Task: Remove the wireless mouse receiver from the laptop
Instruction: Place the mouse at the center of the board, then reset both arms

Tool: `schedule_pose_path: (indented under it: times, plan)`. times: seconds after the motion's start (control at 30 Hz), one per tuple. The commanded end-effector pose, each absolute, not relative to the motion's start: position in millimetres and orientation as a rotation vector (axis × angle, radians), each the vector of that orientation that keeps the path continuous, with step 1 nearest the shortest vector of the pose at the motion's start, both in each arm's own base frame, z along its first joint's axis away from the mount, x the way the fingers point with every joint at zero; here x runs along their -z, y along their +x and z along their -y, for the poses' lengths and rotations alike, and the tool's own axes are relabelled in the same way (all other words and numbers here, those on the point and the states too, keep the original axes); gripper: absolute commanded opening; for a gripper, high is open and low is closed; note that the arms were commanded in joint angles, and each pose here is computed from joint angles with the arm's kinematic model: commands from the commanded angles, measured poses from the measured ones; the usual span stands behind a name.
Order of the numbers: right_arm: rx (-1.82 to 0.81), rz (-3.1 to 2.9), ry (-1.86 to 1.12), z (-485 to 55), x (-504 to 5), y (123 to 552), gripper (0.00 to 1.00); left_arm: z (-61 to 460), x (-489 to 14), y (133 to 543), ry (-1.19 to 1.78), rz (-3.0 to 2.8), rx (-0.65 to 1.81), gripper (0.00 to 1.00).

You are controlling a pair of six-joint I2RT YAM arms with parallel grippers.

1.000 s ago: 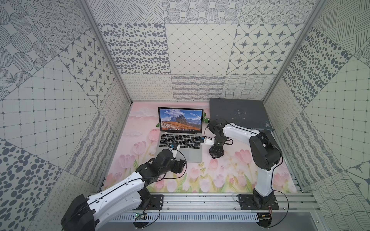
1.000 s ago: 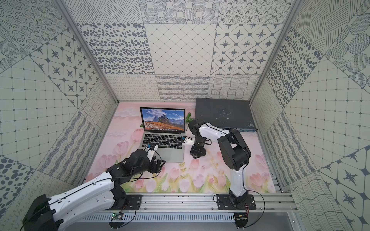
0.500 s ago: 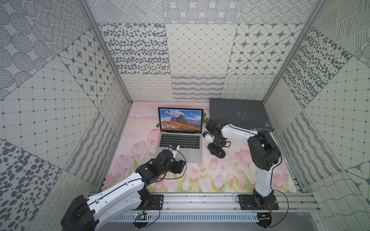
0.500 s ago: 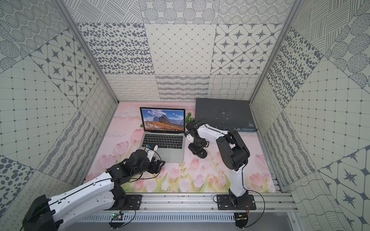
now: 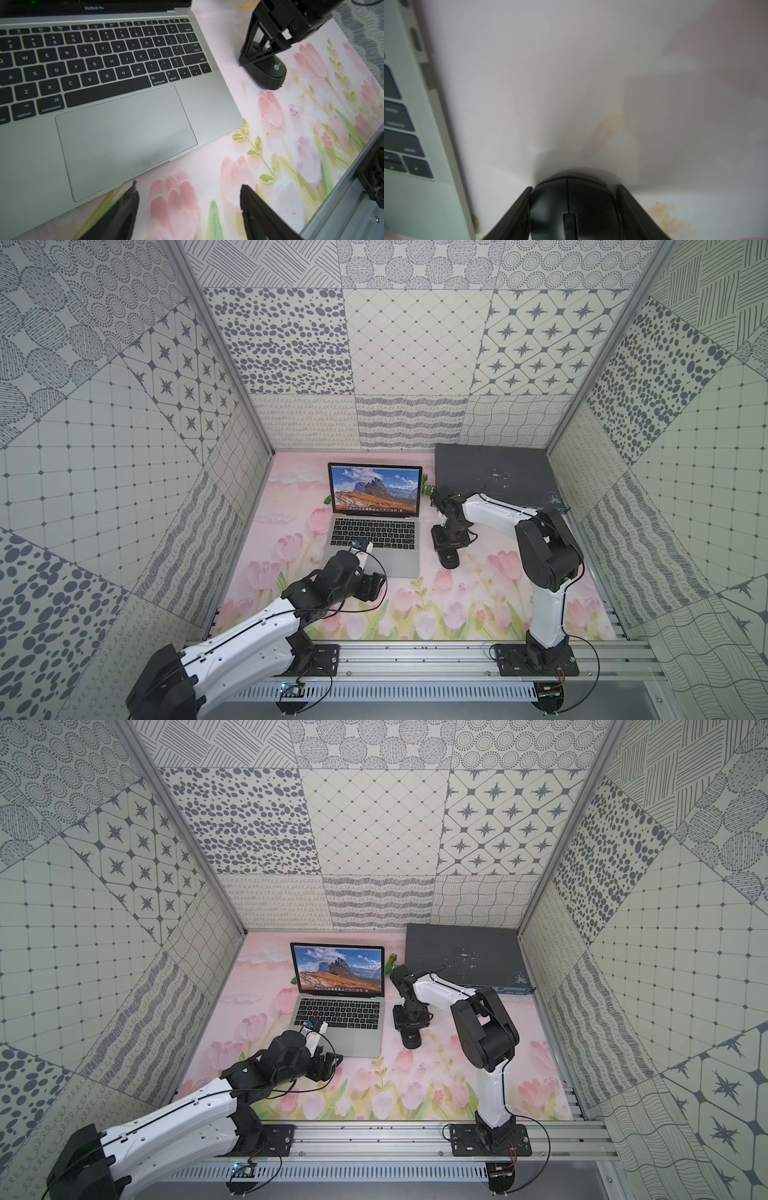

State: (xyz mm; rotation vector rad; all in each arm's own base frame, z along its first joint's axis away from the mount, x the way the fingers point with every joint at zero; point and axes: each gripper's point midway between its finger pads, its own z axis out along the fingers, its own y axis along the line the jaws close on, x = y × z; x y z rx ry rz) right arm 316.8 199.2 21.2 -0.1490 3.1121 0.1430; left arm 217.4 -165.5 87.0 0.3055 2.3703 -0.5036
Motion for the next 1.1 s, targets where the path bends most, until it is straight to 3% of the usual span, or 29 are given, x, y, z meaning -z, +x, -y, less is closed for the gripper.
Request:
schedule_pose_path:
  times: [0.0, 0.03, 0.07, 0.1, 0.3, 0.5, 0.6, 0.77, 0.93, 1.07]
  plan:
    - [-0.021, -3.171, 0.089, -168, 7, 311, 0.70, 164, -88, 218, 0.289, -2.375, 0.496, 0.80]
    - [-0.032, -3.146, 0.085, -169, -1, 314, 0.78, 163, -89, 219, 0.285, -2.371, 0.490, 0.80]
    - [-0.051, -3.120, 0.082, -171, -9, 318, 0.93, 162, -91, 220, 0.280, -2.362, 0.483, 0.81]
    - [-0.069, -3.095, 0.078, -172, -18, 320, 0.96, 161, -93, 221, 0.276, -2.350, 0.479, 0.81]
    - [-0.101, -2.823, 0.085, -150, -104, 358, 0.97, 140, -136, 243, 0.234, -2.191, 0.323, 0.88]
    - [0.117, -2.357, 0.279, -54, -182, 397, 0.97, 88, -205, 282, 0.164, -1.938, -0.160, 0.89]
    - [0.178, -2.205, 0.155, -35, -187, 395, 0.97, 81, -208, 299, 0.226, -1.844, -0.299, 0.92]
    - [0.259, -1.956, 0.120, -10, -176, 382, 0.97, 53, -174, 325, 0.122, -1.788, -0.133, 0.92]
    - [0.225, -1.809, 0.173, 4, -148, 378, 0.97, 7, -131, 357, 0.063, -1.790, -0.198, 0.91]
    - [0.184, -1.750, 0.176, 10, -132, 387, 0.97, 3, -108, 378, 0.019, -1.842, -0.075, 0.91]
